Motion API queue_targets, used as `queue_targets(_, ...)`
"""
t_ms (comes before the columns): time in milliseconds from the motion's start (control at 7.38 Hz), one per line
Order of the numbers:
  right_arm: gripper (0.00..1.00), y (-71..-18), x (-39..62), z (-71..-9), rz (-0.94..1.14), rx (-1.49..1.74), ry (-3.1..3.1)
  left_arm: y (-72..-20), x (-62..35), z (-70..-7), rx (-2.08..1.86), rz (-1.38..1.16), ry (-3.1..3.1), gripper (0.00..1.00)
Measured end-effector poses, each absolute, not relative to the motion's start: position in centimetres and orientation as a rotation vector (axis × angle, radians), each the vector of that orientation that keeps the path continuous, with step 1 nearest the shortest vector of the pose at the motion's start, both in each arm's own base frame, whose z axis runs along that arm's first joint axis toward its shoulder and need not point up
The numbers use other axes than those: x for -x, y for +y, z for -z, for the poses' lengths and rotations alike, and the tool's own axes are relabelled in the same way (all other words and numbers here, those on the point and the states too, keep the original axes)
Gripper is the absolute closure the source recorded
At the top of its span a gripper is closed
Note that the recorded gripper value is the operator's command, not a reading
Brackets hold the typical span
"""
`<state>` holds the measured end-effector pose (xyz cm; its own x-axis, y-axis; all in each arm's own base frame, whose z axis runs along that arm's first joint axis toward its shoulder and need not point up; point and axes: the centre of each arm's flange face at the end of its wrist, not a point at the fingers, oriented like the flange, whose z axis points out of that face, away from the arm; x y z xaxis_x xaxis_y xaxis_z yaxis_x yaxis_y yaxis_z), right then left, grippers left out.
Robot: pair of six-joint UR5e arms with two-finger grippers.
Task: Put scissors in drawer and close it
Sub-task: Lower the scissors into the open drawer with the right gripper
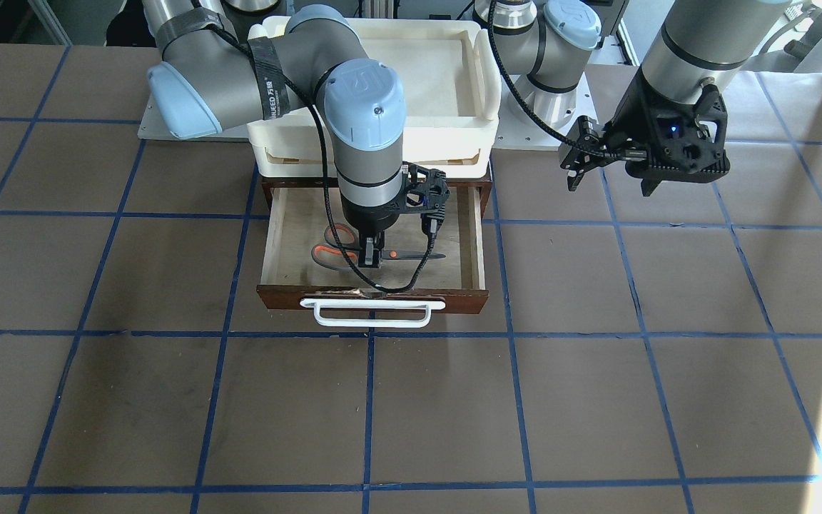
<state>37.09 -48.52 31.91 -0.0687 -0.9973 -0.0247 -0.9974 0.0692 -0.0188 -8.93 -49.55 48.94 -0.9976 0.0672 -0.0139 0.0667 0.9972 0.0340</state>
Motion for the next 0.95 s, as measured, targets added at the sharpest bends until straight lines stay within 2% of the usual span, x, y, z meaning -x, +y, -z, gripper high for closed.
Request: queue_targets(949, 1.0, -48.16, -37.53, -30.8, 0.002, 2.113, 2.262, -49.71, 8.91, -48.65, -0.103, -0.061, 3.125, 0.0)
